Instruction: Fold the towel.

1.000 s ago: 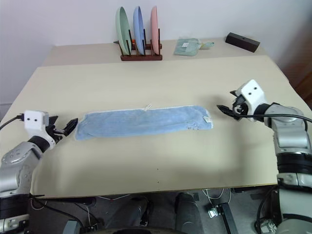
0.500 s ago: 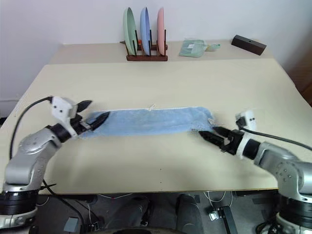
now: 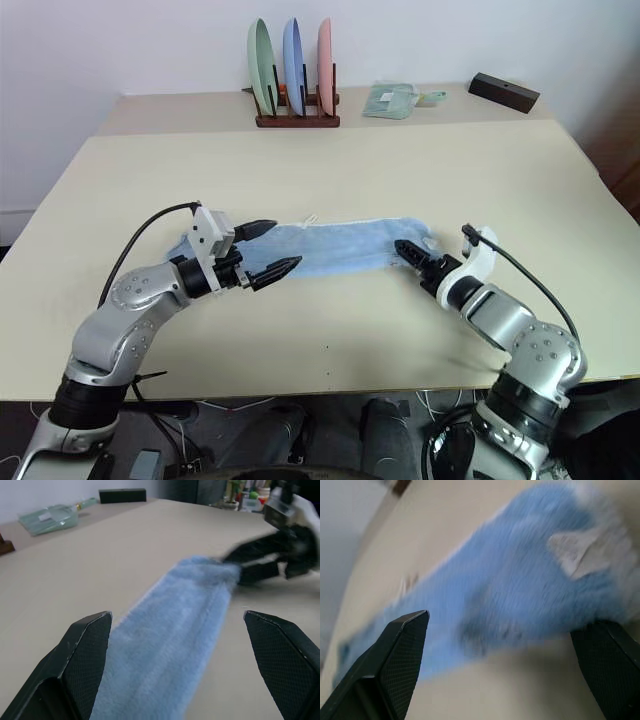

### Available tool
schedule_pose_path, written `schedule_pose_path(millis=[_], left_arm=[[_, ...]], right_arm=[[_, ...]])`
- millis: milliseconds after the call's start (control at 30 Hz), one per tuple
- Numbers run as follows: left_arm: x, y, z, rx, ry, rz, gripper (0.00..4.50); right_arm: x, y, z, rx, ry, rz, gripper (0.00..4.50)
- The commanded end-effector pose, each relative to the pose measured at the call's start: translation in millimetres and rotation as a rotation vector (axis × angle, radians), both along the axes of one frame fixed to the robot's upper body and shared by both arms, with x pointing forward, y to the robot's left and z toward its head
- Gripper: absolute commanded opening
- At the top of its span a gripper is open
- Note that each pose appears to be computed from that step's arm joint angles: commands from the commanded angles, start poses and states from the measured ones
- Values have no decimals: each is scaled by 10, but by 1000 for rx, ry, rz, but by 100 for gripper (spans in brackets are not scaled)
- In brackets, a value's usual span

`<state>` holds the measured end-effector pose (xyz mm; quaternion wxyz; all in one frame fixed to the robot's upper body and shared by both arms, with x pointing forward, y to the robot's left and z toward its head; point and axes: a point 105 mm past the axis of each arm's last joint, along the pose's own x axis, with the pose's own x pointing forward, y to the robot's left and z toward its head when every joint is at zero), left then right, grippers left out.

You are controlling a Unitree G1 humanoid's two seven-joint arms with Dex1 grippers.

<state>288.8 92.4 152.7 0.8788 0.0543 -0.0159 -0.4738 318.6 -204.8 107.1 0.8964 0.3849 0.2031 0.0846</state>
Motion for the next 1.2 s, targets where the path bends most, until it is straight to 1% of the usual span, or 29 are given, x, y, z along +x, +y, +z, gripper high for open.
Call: schedule_pose_path(millis=[33, 233, 300, 433, 567, 633, 667, 767, 800, 833, 900, 967, 1000, 1033, 1100, 1200], left_arm=[[-131, -31, 58, -1, -11, -50, 430], [-188, -56, 1, -7, 8, -41, 430], [-200, -71, -23, -12, 14, -37, 430], [-197, -71, -66, -15, 22, -23, 430], [-168, -40, -95, -14, 25, -14, 430], [-149, -35, -102, -14, 25, -13, 430], [-133, -33, -109, -12, 25, -13, 430], [-89, -40, -113, -8, 20, -17, 430], [-79, -44, -111, -8, 18, -18, 430], [-71, -39, -108, -7, 16, -15, 430], [-60, -25, -103, -6, 9, -8, 430], [-55, -16, -102, -6, 8, -3, 430], [-60, -10, -103, -6, 8, -1, 430], [-66, -1, -103, -6, 7, 5, 430], [-75, 9, -103, -6, 5, 15, 430], [-91, 32, -101, -10, 8, 37, 430]], right_arm=[[93, -181, -40, 31, 41, -129, 312], [115, -286, -50, -18, 57, -181, 6], [128, -363, 16, -49, 29, -201, 2], [134, -618, 213, -164, -46, -230, 2], [88, -966, 509, -361, -135, -222, 2], [89, -1018, 577, -429, -160, -196, 2], [92, -997, 662, -505, -194, -146, 2], [116, -741, 843, -777, -312, 76, 2], [120, -667, 857, -833, -339, 133, 2], [123, -497, 900, -917, -402, 234, 2], [106, -202, 934, -979, -494, 387, 2], [94, -32, 942, -993, -544, 470, 2], [63, 154, 883, -1024, -570, 574, 2], [23, 360, 761, -1069, -586, 700, 2], [-26, 601, 557, -1117, -595, 850, 2], [-2, 741, 359, -1137, -588, 907, 2]])
